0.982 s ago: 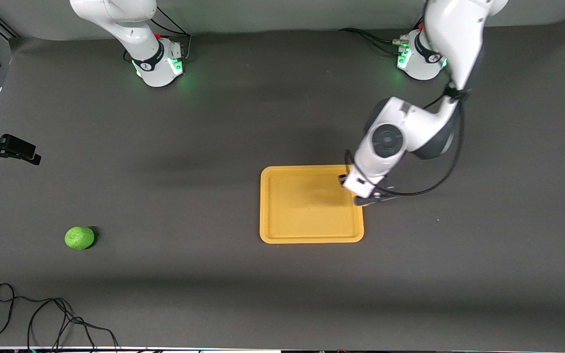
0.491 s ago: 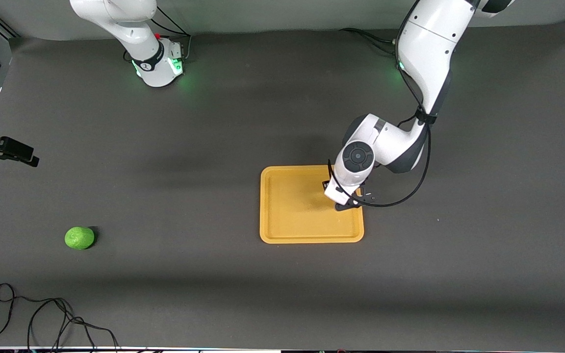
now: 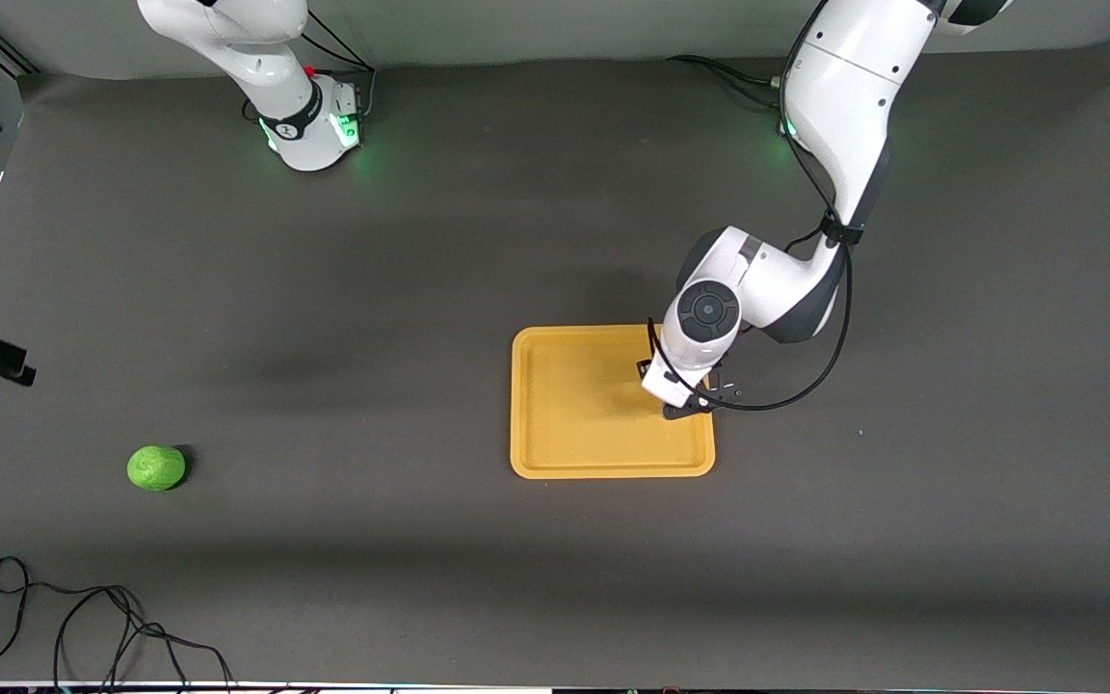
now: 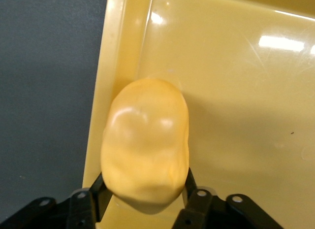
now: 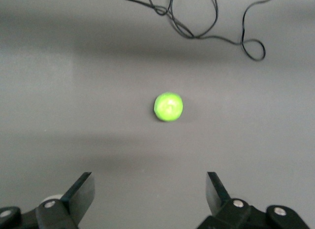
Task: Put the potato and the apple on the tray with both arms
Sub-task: 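Release the potato on the tray while the right gripper reaches the apple, then grasp the green apple with the right gripper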
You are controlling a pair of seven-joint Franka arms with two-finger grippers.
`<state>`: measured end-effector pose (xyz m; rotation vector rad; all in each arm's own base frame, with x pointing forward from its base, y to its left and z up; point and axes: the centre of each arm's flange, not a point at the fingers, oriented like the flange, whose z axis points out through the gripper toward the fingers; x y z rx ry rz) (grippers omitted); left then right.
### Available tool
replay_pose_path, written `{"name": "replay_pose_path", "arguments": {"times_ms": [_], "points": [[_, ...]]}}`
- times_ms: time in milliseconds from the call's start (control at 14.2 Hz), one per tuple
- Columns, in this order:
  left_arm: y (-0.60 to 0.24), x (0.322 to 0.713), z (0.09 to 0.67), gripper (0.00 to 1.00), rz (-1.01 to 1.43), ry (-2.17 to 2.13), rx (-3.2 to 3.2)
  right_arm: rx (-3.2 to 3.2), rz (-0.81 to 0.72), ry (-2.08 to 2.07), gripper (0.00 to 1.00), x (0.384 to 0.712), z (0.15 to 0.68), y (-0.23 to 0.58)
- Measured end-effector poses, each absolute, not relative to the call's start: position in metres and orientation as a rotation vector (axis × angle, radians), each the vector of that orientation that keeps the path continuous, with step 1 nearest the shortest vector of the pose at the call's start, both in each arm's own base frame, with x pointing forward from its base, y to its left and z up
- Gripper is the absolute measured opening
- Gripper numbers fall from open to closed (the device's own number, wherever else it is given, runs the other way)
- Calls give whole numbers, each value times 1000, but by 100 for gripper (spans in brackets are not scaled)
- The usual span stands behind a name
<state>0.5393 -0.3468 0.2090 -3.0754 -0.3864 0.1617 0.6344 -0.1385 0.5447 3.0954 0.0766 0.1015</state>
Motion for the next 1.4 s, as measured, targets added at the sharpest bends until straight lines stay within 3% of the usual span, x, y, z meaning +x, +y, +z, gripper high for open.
{"name": "replay_pose_path", "arguments": {"times_ms": [211, 421, 702, 1053, 1404], "points": [[-348, 543, 212, 100, 145, -381, -3078, 3158, 96, 155, 100, 649, 516, -183], [-344, 565, 242, 100, 71, -424, -3110, 3181, 44, 149, 100, 660, 462, -209], [-305, 591, 337, 100, -18, -522, -3129, 3158, 84, 140, 100, 686, 360, -207], [-201, 589, 456, 100, -15, -358, -3101, 3185, 107, 76, 100, 680, 269, -183], [-89, 566, 489, 100, -8, -206, -3075, 3205, 82, 38, 100, 678, 219, -180]]}}
